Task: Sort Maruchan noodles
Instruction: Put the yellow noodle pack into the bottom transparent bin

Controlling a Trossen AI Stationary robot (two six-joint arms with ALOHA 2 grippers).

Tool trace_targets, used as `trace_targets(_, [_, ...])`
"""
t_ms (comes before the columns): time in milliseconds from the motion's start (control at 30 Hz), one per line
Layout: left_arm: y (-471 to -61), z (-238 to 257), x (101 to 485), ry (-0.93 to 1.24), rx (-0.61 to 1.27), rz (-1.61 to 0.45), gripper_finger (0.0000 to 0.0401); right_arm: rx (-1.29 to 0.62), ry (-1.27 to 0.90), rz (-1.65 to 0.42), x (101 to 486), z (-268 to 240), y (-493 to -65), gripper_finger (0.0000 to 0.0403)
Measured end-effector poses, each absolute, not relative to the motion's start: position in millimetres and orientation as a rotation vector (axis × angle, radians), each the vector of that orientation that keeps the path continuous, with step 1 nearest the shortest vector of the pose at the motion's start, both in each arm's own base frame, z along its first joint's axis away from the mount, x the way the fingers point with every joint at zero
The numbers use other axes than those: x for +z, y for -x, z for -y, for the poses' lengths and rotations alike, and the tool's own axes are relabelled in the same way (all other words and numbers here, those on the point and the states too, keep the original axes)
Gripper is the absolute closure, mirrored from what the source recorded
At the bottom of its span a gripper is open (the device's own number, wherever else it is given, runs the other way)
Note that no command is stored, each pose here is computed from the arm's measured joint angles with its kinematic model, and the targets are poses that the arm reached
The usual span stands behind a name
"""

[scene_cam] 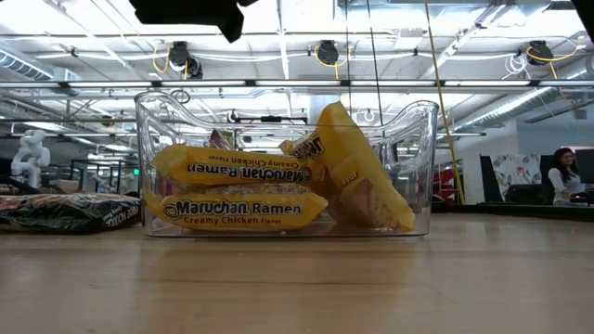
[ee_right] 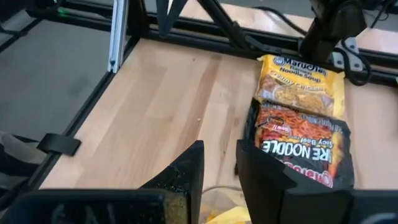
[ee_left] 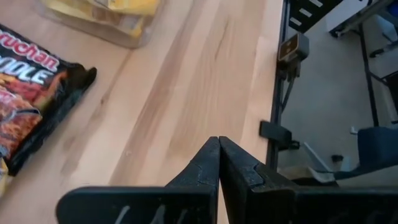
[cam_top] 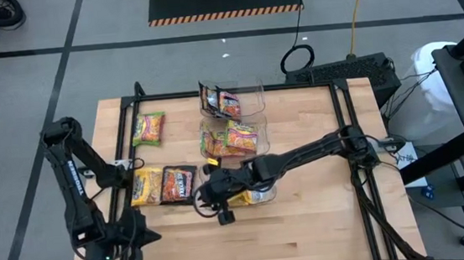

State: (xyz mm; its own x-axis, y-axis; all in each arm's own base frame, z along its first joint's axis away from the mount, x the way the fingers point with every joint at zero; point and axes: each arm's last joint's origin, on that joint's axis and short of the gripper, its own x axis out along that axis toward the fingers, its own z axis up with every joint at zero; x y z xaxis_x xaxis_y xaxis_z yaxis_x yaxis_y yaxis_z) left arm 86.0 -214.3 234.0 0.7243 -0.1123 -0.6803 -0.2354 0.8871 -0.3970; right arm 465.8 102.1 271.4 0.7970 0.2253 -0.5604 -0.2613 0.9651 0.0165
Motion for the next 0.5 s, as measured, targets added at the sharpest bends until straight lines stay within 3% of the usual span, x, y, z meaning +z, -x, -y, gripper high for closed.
trace_targets(500, [-92.2,211.1,233.9,0.415,0.07,-0.76,0.0394,0.26,0.049,-0.53,276.2,-104.6,-468.9,0.0312])
